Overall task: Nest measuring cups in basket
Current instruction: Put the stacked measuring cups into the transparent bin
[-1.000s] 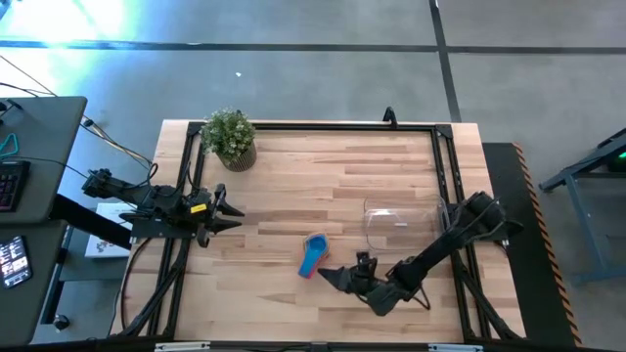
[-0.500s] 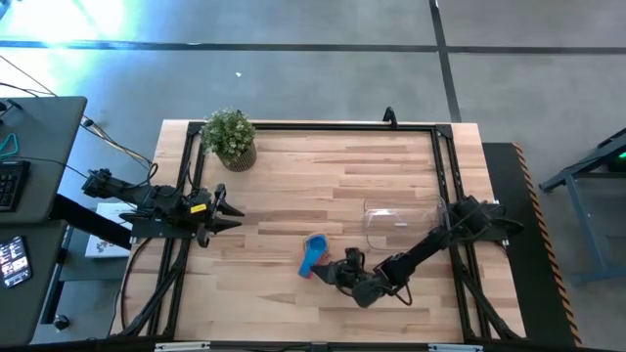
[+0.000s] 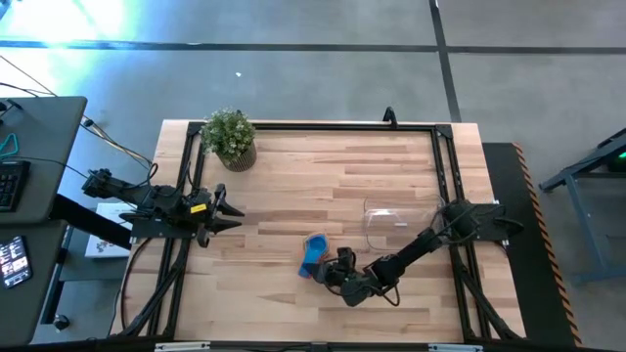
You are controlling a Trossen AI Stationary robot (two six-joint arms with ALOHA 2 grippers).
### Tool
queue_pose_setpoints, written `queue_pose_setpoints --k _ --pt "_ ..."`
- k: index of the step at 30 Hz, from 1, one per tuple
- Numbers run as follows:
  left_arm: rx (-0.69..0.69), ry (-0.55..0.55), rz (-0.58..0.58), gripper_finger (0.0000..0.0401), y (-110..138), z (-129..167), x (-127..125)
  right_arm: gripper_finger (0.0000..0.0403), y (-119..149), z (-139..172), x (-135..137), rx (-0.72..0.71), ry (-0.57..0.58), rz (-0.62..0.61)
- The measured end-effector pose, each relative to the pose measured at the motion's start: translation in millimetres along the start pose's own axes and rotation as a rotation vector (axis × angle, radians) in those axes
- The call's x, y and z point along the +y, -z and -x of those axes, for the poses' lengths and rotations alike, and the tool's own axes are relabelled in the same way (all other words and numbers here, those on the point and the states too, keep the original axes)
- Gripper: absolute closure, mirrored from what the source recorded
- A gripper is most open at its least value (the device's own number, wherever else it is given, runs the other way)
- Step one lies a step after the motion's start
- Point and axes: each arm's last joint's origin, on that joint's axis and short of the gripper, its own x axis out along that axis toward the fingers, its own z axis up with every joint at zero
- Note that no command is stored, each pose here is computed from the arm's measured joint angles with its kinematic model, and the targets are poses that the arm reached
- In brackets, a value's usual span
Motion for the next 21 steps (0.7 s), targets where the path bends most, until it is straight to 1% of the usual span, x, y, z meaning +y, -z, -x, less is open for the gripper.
queue_pose_setpoints --k 4,9,13,16,21 --pt "0.000 0.000 0.000 0.0279 0.0 0.0 0.0 0.0086 1.2 -10.9 -2.2 -0.019 -0.008 -0.022" --pt "0.000 0.000 0.000 0.0279 0.0 0.0 0.0 0.0086 -0.4 -16.9 -0.6 -0.050 -0.012 0.001" --pt "0.000 0.000 0.000 0.0279 0.0 0.0 0.0 0.0095 -3.8 -21.0 -0.2 -0.036 -0.004 -0.002" --pt "0.000 0.000 0.000 0.0279 0.0 0.0 0.0 0.0118 -5.4 -22.9 0.1 -0.030 -0.002 -0.002" --pt "0.000 0.000 0.000 0.0279 0.0 0.0 0.0 0.0181 -5.2 -23.1 0.2 -0.019 0.000 -0.001"
